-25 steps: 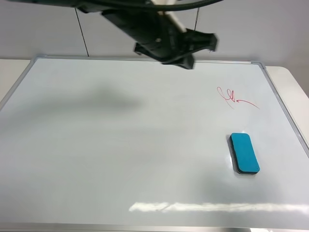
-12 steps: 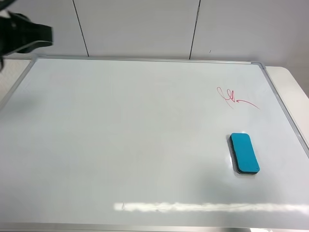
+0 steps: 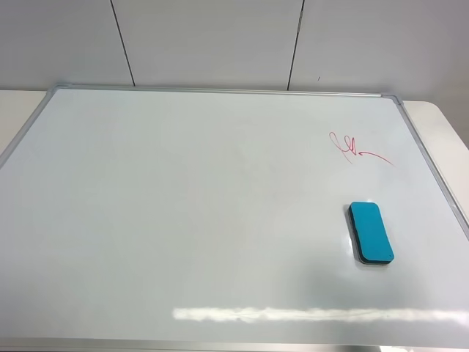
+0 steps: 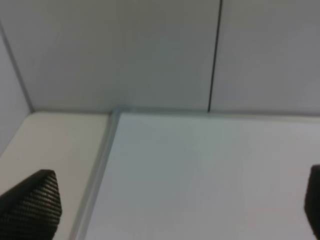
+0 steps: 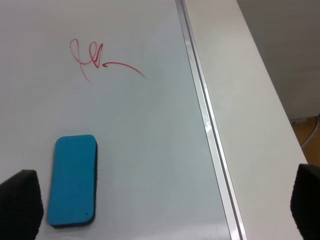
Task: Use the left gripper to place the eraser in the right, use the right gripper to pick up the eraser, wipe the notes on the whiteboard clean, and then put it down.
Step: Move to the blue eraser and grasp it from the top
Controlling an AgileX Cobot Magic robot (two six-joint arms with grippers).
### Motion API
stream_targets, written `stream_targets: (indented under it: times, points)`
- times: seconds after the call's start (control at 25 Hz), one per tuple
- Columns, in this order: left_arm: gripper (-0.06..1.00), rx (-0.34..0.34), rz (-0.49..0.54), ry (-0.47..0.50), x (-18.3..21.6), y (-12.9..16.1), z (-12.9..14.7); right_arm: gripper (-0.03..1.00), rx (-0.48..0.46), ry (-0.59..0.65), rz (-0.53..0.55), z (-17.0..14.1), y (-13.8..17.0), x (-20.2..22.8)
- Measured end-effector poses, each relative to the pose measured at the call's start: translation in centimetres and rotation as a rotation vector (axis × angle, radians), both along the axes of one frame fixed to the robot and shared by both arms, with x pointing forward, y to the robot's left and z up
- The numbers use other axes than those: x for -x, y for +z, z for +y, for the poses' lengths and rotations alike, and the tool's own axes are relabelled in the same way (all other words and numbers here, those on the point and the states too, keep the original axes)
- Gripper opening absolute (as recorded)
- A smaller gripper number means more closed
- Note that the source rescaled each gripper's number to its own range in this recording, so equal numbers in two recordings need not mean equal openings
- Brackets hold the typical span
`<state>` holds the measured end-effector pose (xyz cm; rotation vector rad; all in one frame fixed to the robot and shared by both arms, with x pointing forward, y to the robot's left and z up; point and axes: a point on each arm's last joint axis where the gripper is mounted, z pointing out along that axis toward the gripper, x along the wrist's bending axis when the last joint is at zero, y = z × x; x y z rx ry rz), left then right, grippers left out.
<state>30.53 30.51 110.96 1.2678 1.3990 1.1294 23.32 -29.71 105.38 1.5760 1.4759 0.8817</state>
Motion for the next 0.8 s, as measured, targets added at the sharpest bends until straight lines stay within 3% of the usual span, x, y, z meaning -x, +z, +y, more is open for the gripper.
stream_targets:
  times: [0.44,0.6,0.8]
  points:
    - [0.99,0.017,0.230,0.005,7.8,-4.0,-0.4,1.00,0.000,0.000,0.000,0.0,0.0,0.0]
    - [0.99,-0.007,0.300,0.027,8.0,-4.9,-0.2,1.00,0.000,0.000,0.000,0.0,0.0,0.0]
    - [0.99,-0.035,0.298,0.047,7.4,-5.6,0.1,1.00,0.000,0.000,0.000,0.0,0.0,0.0]
